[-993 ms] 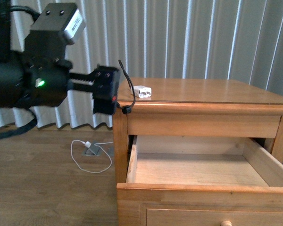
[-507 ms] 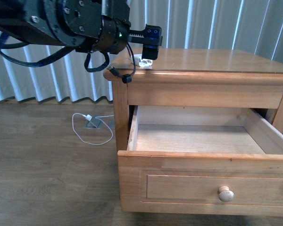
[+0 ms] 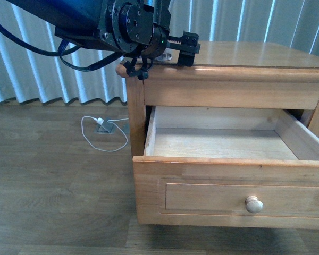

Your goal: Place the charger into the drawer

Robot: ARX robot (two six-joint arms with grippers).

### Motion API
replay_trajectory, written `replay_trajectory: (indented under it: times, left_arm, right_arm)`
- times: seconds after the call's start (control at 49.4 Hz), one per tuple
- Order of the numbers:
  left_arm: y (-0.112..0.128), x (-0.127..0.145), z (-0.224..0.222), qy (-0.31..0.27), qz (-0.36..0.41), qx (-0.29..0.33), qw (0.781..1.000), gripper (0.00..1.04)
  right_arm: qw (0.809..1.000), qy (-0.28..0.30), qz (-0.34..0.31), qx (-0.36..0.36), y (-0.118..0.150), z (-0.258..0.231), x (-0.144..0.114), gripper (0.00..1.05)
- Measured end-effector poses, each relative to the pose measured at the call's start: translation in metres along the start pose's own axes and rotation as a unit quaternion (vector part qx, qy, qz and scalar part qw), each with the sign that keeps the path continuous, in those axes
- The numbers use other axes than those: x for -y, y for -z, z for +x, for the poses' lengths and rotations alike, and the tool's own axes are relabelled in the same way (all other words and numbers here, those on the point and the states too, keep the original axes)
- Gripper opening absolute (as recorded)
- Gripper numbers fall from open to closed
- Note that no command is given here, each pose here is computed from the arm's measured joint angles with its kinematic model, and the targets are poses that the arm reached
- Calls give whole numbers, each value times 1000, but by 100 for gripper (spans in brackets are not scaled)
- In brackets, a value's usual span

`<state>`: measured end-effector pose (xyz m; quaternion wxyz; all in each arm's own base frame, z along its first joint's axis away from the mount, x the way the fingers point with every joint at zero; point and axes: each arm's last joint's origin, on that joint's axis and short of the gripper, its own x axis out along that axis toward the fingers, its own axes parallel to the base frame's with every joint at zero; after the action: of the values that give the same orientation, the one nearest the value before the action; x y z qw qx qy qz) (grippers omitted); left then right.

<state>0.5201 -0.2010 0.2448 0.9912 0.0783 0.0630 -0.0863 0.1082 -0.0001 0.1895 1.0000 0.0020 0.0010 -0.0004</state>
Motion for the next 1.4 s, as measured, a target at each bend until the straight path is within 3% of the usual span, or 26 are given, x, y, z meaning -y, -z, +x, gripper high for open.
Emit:
replay_trajectory:
  times: [0.344,0.527,0.628,1.033,1.398]
  left_arm:
    - [0,1,2,5,7,-22,1000,98]
    - [0,2,2,9,14,-29,999,70]
    - [0,2,2,11,18,-29,999,62]
    - [0,-10,-14,18,21,-19,999,61]
    - [-13,-8,-80,134,7,12,991,61]
  right_arm:
    - [1000,0,0,0,0,0,0,96]
    - [1000,0,0,0,0,0,0,96]
    - [1000,0,0,0,0,0,0,96]
    - [1000,0,0,0,0,0,0,96]
    - [1000,0,0,0,0,0,0,96]
